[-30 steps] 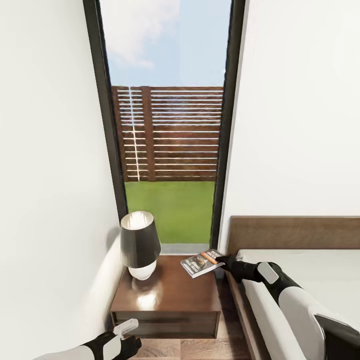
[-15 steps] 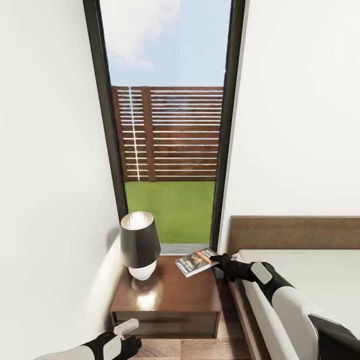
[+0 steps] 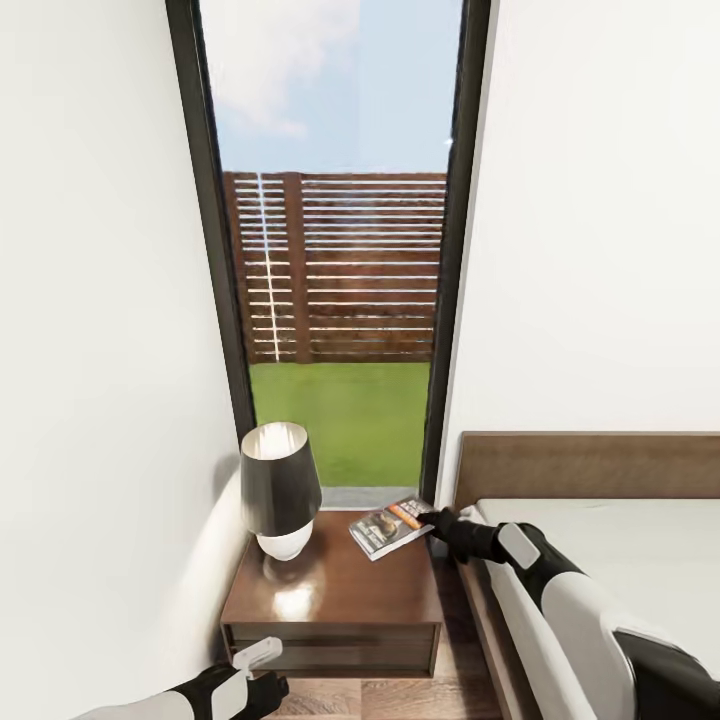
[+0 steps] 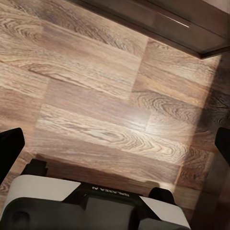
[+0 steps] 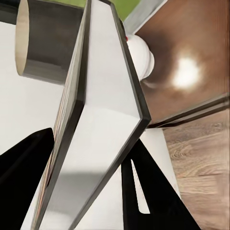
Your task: In the bedroom, move the book from the bed onto either nightstand, and place the two sandals side by side next to the bed.
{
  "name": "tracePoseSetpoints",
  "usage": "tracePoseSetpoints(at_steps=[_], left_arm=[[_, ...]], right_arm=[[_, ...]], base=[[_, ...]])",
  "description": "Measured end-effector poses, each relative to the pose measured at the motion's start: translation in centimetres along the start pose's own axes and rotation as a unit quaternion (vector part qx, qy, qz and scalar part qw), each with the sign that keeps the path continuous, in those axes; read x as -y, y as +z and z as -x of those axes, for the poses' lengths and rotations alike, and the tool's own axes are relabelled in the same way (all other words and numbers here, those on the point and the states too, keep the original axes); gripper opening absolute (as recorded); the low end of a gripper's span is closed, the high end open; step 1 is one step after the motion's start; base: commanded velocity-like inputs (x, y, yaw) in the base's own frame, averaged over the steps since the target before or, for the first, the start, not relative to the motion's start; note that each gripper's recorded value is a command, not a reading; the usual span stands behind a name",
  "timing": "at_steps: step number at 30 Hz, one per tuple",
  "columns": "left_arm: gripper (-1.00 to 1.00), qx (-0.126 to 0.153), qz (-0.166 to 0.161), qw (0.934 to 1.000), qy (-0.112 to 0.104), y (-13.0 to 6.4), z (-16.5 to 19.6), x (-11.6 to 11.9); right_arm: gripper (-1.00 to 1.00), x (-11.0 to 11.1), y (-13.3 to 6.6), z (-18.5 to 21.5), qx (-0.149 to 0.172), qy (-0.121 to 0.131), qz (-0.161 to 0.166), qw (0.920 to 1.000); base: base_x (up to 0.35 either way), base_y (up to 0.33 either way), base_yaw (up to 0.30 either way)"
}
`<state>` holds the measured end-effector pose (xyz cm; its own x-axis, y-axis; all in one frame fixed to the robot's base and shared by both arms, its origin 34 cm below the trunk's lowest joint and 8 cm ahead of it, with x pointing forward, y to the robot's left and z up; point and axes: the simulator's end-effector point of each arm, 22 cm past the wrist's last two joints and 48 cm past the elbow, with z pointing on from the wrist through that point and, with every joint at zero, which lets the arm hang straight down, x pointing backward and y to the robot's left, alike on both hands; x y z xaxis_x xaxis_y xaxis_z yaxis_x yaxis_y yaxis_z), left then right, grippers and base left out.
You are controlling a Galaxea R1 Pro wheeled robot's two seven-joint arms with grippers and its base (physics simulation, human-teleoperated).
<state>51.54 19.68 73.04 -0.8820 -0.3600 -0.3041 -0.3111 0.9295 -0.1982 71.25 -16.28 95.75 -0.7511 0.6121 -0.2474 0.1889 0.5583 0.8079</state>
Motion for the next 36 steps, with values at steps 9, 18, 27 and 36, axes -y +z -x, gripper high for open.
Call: tracePoseSetpoints(at_steps=[9, 18, 27, 36], left_arm=[[1.00, 0.000, 0.000, 1.0000, 0.000, 0.7, 0.1, 0.1], [1.00, 0.000, -0.001, 1.0000, 0.000, 1.5, 0.2, 0.0], [1.00, 0.000, -0.001, 1.0000, 0.000, 2.3, 0.3, 0.0], [1.00, 0.000, -0.001, 1.0000, 0.000, 3.1, 0.3, -0.1]], right_arm=[[-1.00, 1.6, 0.9, -2.2, -0.047, -0.070, -0.041, 0.9955], [-1.00, 2.1, 1.3, -3.7, -0.083, -0.060, -0.042, 0.9939], [-1.00, 0.2, 2.0, -4.0, -0.088, -0.051, 0.013, 0.9947], [-1.00, -2.2, 2.2, -4.3, -0.095, -0.050, 0.082, 0.9908]], base=[[0.000, 0.000, 0.000], [0.000, 0.000, 0.000], [0.000, 0.000, 0.000], [0.000, 0.000, 0.000]])
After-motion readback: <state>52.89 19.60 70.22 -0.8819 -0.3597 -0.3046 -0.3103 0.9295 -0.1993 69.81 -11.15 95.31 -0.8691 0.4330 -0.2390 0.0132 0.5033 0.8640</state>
